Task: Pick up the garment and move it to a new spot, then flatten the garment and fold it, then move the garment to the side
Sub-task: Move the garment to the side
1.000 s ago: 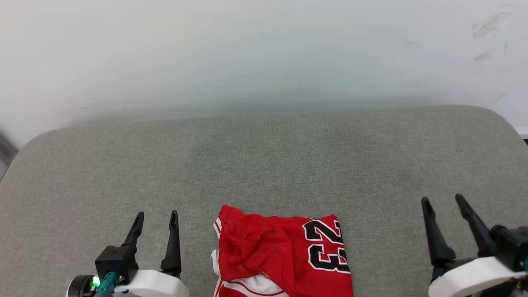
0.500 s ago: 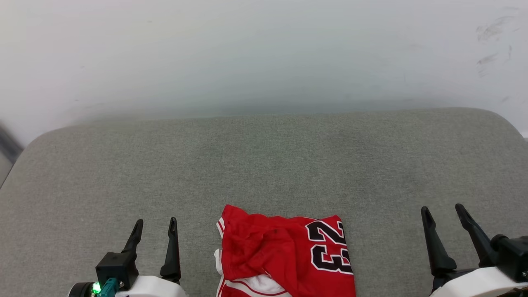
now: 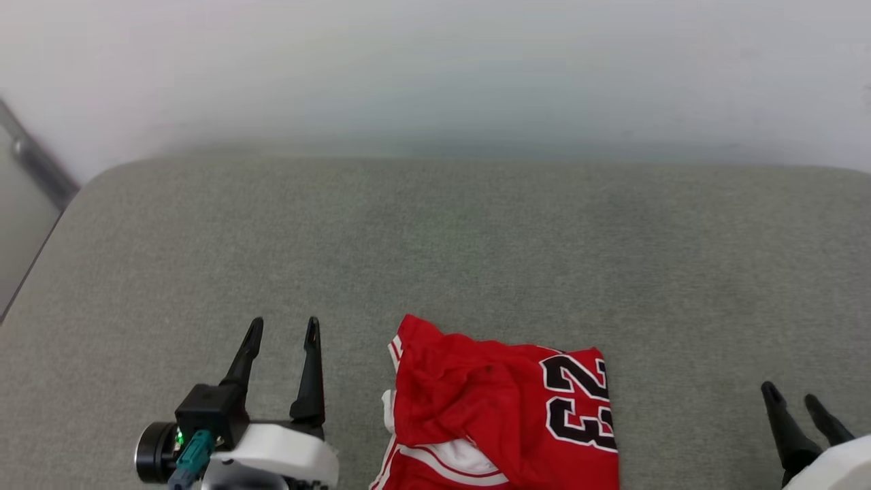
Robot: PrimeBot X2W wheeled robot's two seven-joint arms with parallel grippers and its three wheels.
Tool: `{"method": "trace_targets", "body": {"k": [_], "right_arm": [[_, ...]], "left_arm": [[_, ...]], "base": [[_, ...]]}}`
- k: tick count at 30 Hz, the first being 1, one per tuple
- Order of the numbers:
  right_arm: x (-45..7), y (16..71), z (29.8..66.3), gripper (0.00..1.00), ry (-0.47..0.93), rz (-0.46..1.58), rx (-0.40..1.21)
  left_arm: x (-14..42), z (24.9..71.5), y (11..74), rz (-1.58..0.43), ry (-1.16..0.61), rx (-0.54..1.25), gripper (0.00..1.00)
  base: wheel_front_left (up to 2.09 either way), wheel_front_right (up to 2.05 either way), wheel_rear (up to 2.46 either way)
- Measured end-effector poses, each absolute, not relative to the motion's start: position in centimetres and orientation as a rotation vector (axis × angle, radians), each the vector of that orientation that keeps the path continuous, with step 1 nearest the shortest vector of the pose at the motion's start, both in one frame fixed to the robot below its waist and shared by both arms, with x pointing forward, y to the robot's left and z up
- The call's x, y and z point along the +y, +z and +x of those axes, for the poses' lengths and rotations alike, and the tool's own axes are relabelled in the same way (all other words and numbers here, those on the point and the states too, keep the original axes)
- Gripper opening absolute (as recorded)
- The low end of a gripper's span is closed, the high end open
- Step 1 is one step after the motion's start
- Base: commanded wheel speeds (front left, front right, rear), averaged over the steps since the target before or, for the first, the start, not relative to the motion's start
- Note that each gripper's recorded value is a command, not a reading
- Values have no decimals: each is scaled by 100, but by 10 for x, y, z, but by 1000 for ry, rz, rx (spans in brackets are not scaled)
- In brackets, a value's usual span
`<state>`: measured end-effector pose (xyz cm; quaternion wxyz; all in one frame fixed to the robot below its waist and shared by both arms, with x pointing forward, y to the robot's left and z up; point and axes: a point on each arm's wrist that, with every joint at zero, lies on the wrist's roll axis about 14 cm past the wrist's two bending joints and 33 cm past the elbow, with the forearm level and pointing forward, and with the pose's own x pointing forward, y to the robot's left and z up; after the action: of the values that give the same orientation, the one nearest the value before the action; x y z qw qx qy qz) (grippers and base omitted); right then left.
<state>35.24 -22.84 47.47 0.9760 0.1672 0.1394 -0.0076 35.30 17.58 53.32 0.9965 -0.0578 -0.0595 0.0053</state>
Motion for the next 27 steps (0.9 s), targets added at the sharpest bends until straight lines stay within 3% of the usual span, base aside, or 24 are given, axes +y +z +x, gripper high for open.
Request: {"method": "trace_targets", "body": {"k": [4,10,19,20,21,27], "right_arm": [[-203,438,363,100,61,413,461],[-121,393,358,100,290,528,744],[-70,367,356,100,429,660,938],[-68,364,355,40,435,667,955],[-66,363,356,0,441,674,965],[-62,369,363,0,486,609,945]], "left_arm": [[177,362,534,-126,21,-126,100],[186,372,523,-133,57,-100,100],[197,382,509,-118,89,-70,100],[198,383,509,-115,92,-70,100],[199,384,508,-114,94,-69,100],[199,385,506,-109,95,-66,100]], "base": [[0,0,0],[0,0,0],[0,0,0],[0,0,0],[0,0,0],[0,0,0]]}}
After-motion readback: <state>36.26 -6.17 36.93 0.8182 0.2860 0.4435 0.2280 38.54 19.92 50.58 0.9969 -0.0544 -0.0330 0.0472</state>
